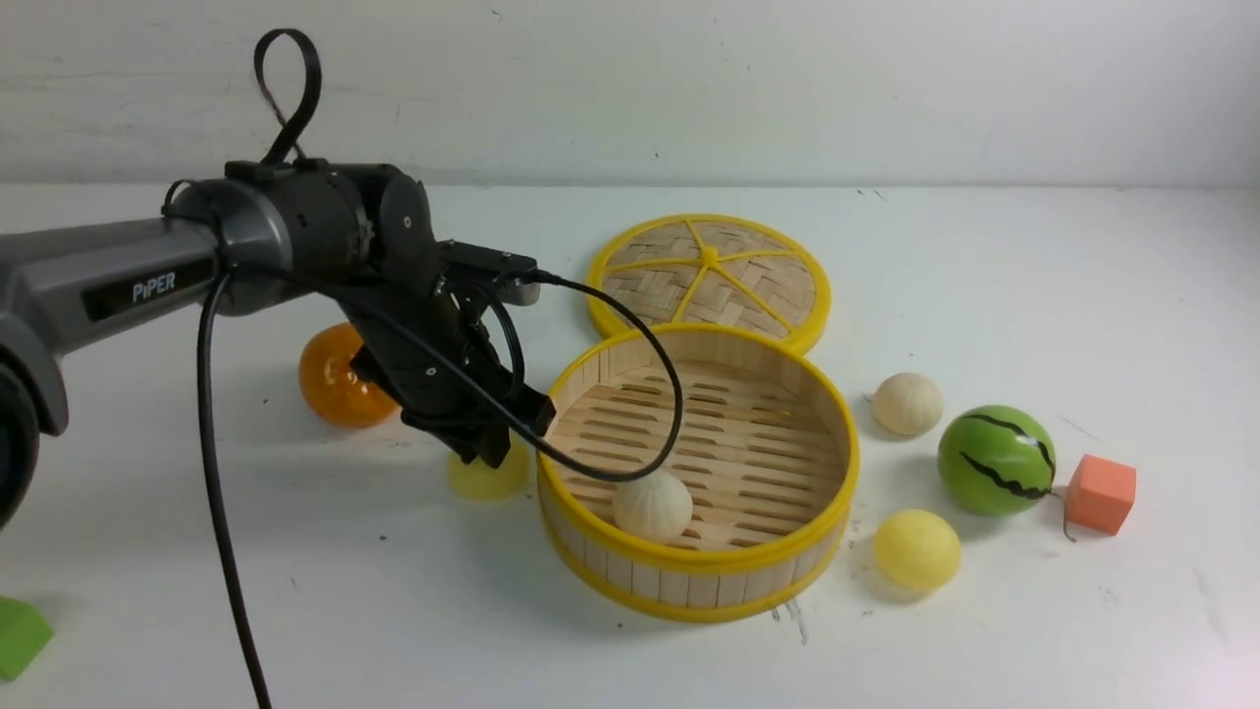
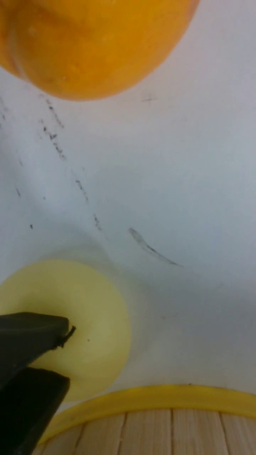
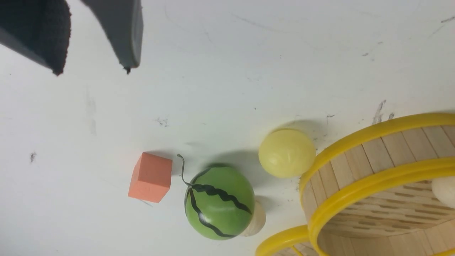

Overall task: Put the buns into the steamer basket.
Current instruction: Use the left arm to grab a steamed stuffed bun, then use the left arm to put the steamed stuffed bun into the steamer

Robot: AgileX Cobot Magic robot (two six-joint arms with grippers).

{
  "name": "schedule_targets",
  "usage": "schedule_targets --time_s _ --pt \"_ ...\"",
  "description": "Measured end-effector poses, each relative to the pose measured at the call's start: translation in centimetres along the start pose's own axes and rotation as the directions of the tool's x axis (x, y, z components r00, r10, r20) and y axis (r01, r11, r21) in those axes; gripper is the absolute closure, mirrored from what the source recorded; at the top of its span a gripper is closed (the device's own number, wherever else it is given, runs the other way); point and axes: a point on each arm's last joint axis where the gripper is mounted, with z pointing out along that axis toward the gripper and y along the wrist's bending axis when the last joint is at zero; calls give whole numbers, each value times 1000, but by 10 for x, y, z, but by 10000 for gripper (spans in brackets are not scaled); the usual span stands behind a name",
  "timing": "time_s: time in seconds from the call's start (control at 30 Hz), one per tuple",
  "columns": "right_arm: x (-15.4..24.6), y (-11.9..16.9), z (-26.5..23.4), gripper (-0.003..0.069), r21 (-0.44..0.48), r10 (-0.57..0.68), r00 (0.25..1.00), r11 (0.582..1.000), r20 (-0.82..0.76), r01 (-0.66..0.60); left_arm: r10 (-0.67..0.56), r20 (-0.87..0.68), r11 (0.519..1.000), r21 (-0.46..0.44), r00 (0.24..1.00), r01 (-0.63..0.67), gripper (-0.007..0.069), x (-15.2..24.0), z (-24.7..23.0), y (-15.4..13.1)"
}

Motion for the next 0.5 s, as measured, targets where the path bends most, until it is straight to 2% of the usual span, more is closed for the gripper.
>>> schedule_targets --time_s 0.07,0.13,0.23,0.37,0.43,0.5 --pt "0 0 0 420 0 0 1000 1000 0 0 8 -2 1000 -9 1000 -8 592 0 0 1" --pt "0 0 0 420 0 0 1000 1000 0 0 25 -10 999 -24 1000 -25 639 1 -2 2" --pt "0 0 0 420 0 0 1000 1000 0 0 48 -21 998 -45 999 -49 638 0 -11 3" --pt "0 0 0 420 0 0 1000 1000 0 0 70 24 996 -56 997 -69 638 -4 -52 -4" --pt "0 0 0 420 0 0 1000 1000 0 0 97 120 995 -39 988 -93 638 -9 -87 -24" --pt "0 0 0 420 0 0 1000 1000 0 0 115 156 993 -23 981 -113 638 -11 -99 -35"
